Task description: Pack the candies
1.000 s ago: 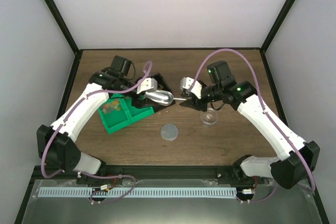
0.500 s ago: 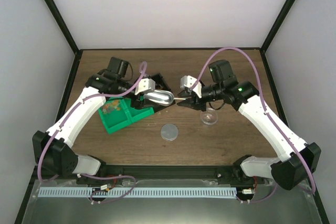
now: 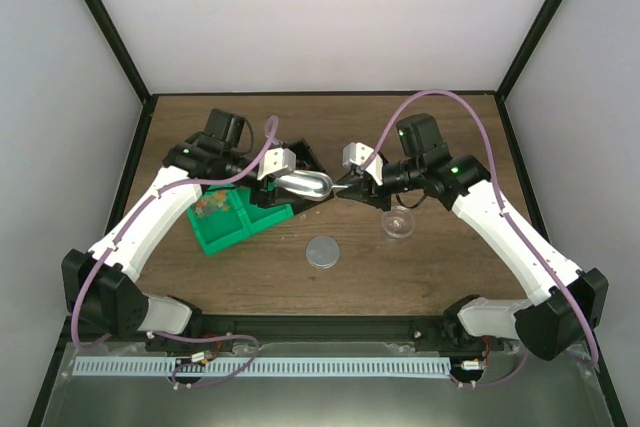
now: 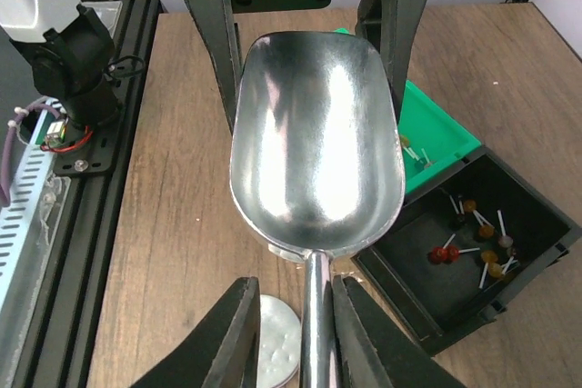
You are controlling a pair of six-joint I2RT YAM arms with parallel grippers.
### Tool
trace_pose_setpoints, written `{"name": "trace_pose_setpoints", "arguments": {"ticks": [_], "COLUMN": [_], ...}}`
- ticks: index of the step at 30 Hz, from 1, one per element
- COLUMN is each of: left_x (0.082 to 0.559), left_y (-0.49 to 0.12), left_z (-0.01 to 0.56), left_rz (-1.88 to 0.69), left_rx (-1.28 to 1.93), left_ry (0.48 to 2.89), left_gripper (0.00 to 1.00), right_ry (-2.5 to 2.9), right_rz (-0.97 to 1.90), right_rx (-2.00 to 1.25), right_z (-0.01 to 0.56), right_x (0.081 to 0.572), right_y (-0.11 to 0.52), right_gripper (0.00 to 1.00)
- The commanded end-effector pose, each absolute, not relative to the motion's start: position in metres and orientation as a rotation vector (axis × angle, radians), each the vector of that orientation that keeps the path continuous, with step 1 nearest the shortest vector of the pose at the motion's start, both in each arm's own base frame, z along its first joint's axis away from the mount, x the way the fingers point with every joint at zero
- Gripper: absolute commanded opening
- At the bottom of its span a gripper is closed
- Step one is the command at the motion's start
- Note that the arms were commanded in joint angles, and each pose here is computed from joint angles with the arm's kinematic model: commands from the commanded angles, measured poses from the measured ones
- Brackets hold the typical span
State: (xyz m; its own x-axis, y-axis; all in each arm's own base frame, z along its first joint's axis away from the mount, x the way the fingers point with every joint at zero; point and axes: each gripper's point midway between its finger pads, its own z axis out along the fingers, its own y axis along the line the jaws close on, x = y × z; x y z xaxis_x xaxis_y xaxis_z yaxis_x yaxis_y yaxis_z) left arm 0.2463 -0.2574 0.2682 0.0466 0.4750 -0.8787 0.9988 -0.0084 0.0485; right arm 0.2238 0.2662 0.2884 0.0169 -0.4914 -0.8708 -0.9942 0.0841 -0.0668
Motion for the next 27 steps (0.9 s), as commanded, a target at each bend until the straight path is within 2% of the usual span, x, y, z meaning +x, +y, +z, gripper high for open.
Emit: {"name": "trace_pose_setpoints", "arguments": {"ticks": [1,7,11,15,24,26,27], "left_x": [0.244,0.245,0.244,0.244,0.245,0.247,0.251], "left_y": [-0.261,-0.262,-0.262,-0.262,-0.262,-0.261,-0.26], "left_z": [0.28,0.283,0.284,0.283,0.278,0.275,0.274], "left_rz": [-0.922,-0.933,-0.938,-0.939,-0.934,-0.918,-0.91], "left_rx": [1.571,1.553,1.55,1.551,1.555,1.553,1.531], "left_ry": [1.449,1.454,1.45,1.452,1.467,1.48,1.512], "left_gripper": [0.58,0.58,0.58,0.58,0.58,0.64,0.72], "right_ry": [1.575,1.587,1.592,1.59,1.569,1.572,1.58], "right_rz": [0.826,0.826,0.833,0.832,0.845,0.843,0.839], "right_rx": [-1.497,-1.495,-1.49,-1.491,-1.497,-1.491,-1.484], "right_z": [0.292,0.287,0.286,0.286,0.292,0.293,0.293], "right_x": [0.226,0.227,0.228,0.229,0.224,0.225,0.226], "right_y": [0.267,0.267,0.268,0.268,0.268,0.268,0.268], "right_gripper": [0.23,0.17,0.23,0.22,0.08,0.03,0.01]}}
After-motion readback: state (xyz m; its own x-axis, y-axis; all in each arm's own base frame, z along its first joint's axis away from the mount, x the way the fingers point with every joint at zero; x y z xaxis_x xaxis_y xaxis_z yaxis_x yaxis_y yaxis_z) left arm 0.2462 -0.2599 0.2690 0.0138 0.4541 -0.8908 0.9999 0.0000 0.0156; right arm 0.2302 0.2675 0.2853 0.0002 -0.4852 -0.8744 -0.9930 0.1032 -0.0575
